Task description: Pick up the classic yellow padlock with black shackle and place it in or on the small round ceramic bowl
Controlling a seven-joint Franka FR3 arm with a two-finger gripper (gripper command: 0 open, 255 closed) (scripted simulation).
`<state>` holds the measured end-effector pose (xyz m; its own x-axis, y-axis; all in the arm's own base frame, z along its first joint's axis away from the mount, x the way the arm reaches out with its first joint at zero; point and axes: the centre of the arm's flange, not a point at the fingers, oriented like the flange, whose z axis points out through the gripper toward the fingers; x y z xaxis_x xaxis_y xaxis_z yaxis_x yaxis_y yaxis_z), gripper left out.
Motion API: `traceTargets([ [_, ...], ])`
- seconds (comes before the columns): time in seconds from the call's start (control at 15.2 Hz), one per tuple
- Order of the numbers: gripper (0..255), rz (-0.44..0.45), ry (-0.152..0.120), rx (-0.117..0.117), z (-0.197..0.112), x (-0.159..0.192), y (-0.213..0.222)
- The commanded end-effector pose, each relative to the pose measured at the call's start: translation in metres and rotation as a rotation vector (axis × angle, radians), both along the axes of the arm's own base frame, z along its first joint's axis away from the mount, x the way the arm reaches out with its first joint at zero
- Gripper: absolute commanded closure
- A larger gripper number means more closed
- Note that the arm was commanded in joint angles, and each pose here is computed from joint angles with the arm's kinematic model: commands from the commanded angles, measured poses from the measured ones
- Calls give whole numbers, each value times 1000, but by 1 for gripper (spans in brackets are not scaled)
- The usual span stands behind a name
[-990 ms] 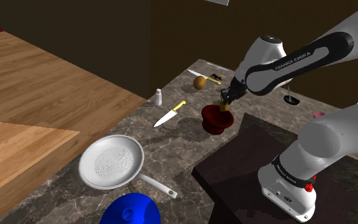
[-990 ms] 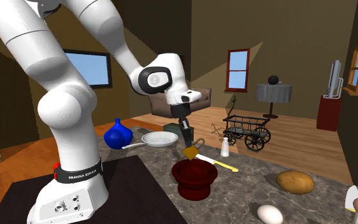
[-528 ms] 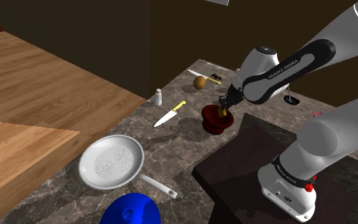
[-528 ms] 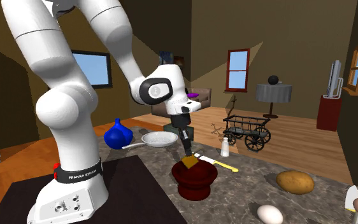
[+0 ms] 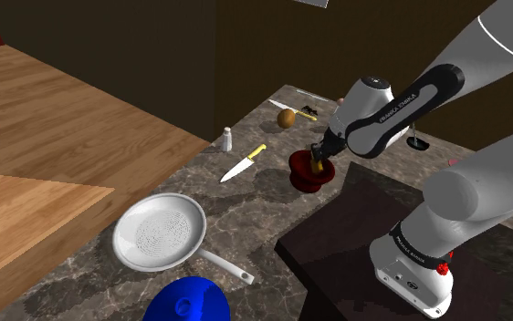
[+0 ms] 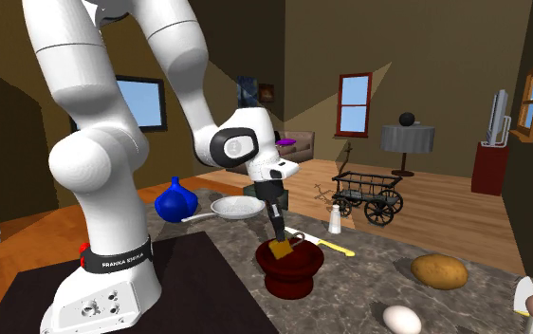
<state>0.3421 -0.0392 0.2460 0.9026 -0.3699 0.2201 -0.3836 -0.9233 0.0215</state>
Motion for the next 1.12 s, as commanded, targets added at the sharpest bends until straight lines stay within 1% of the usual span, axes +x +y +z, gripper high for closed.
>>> traceTargets([
  [0.0,255,0,0,0,0,0,0],
  [0.2,255,0,0,0,0,0,0],
  [0.26,0,0,0,0,0,0,0],
  [0.59,0,0,0,0,0,0,0],
  [0.86,0,0,0,0,48,-10,5],
  [1.06,0,0,0,0,48,-10,5],
])
